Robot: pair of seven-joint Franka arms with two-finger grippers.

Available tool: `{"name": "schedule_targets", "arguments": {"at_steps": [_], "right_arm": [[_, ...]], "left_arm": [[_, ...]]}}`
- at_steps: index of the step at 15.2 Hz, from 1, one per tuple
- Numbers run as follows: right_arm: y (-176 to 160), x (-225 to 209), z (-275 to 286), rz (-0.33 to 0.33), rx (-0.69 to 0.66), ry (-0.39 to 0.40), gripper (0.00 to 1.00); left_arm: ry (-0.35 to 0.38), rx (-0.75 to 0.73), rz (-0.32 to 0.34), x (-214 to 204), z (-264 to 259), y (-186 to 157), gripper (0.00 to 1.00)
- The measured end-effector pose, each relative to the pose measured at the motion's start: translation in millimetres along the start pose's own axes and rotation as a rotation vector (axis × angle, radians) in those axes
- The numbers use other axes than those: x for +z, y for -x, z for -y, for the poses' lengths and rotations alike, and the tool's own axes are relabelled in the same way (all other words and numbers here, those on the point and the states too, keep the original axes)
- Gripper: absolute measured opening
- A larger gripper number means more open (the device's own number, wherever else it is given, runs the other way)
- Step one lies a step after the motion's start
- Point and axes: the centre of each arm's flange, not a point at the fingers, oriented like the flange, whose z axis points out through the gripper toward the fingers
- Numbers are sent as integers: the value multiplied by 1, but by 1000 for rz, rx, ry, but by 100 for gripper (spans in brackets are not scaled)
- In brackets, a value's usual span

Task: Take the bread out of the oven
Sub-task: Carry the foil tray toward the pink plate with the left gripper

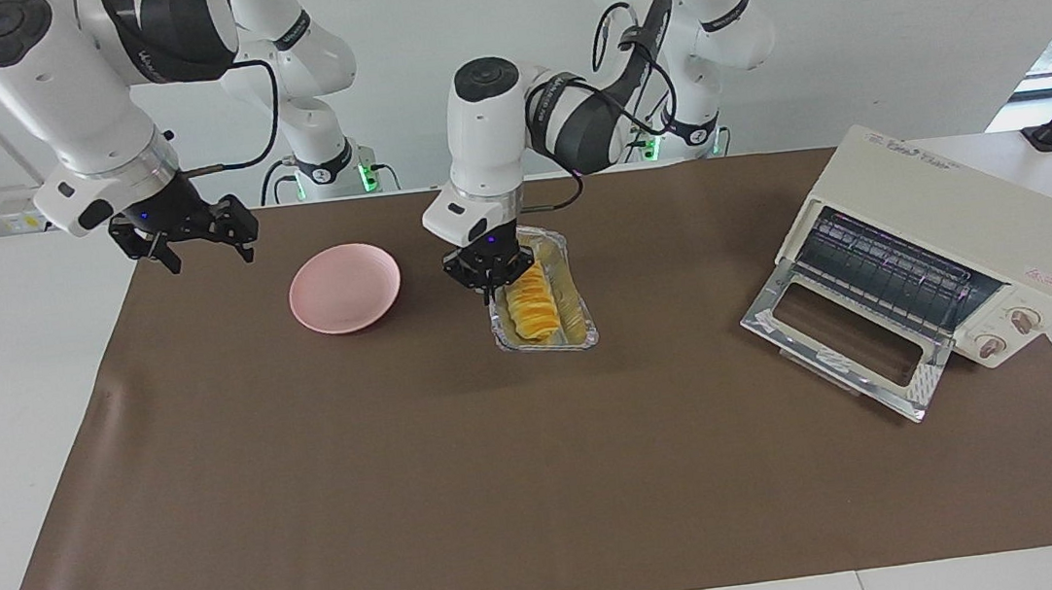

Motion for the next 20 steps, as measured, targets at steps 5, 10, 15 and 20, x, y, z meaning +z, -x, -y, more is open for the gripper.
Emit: {"name": "schedule_targets", "arguments": {"at_steps": [5, 10, 15, 20], "right_arm": [[0, 0, 0, 0, 0, 0, 100], [0, 0, 0, 0, 0, 0, 100], [0, 0, 0, 0, 0, 0, 100], [0, 0, 0, 0, 0, 0, 100]], "left_arm": [[-87, 215, -61, 57, -40, 32, 2], [-116, 194, -34, 90, -49, 39, 2], [-139, 34, -26, 109, -70, 55, 2], [-164, 13, -53, 114, -68, 52, 2]]}}
